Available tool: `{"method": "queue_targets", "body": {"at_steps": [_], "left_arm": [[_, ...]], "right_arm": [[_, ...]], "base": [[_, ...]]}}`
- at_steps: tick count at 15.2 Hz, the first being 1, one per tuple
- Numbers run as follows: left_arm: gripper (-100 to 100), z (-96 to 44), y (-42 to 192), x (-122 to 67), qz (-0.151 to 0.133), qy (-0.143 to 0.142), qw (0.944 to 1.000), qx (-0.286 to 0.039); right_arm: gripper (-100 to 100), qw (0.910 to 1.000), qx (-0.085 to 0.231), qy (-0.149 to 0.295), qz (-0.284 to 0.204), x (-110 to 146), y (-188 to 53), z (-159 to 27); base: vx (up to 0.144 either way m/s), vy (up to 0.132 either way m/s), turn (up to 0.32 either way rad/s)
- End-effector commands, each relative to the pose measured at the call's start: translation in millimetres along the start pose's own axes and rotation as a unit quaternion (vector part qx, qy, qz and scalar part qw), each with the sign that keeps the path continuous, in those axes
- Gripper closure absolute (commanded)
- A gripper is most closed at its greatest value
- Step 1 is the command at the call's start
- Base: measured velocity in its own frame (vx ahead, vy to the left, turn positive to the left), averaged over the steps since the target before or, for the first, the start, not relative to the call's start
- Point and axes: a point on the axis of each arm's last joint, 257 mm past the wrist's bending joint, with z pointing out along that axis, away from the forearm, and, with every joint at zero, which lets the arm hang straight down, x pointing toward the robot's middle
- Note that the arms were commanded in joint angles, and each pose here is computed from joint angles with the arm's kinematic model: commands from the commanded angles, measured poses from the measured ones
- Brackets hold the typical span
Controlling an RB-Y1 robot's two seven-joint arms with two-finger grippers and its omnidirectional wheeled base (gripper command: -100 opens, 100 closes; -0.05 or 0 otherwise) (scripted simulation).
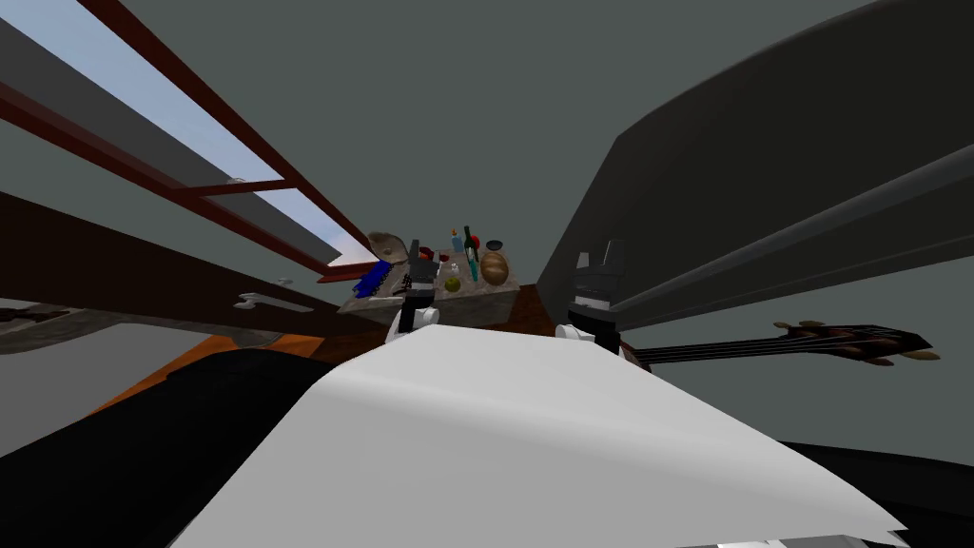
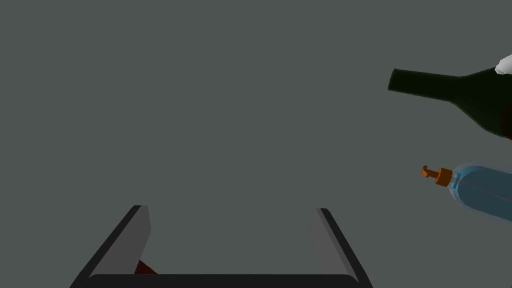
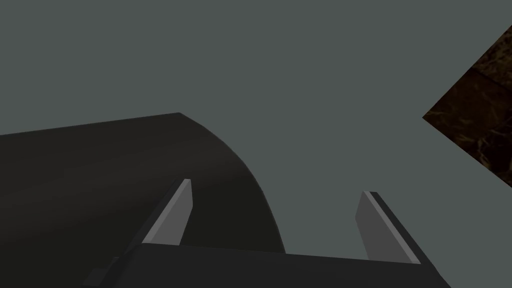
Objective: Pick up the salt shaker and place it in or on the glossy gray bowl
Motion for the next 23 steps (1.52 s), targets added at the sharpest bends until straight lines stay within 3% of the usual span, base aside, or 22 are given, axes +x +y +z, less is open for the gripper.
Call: {"method": "queue_targets", "body": {"at_steps": [1,6,12,16,19,21,22,23], "left_arm": [[-100,5.2,12,-3.3,-0.029,0.009,0.9994,-0.016],[-100,14.7,28,-8.0,-0.070,0.019,0.9965,-0.042],[-100,30.2,57,-18.2,-0.134,0.027,0.9866,-0.089],[-100,40.6,77,-27.0,-0.176,0.026,0.9759,-0.126],[-100,50.0,98,-37.4,-0.208,0.019,0.9639,-0.166],[-100,49.9,99,-37.5,-0.216,0.017,0.9619,-0.167],[-100,53.8,110,-43.2,-0.234,0.011,0.9539,-0.188],[-100,53.8,110,-43.2,-0.235,0.010,0.9536,-0.188]], "right_arm": [[0,1.0000,0.000,0.000,0.000,0,0,0.0],[0,1.0000,0.000,0.000,0.000,0,0,0.0],[0,1.0000,0.000,0.000,0.000,0,0,0.0],[0,1.0000,0.000,0.000,0.000,0,0,0.0],[0,1.0000,0.000,0.000,0.000,0,0,0.0],[0,1.0000,0.000,0.000,0.000,0,0,0.0],[0,1.0000,0.000,0.000,0.000,0,0,0.0],[0,1.0000,0.000,0.000,0.000,0,0,0.0]], "base": [[-0.028,0.044,-0.020],[-0.024,0.042,-0.018],[-0.024,0.045,-0.025],[-0.022,0.040,-0.029],[-0.021,0.035,-0.035],[-0.013,0.029,-0.024],[-0.009,0.019,-0.030],[-0.011,0.020,-0.034]]}}
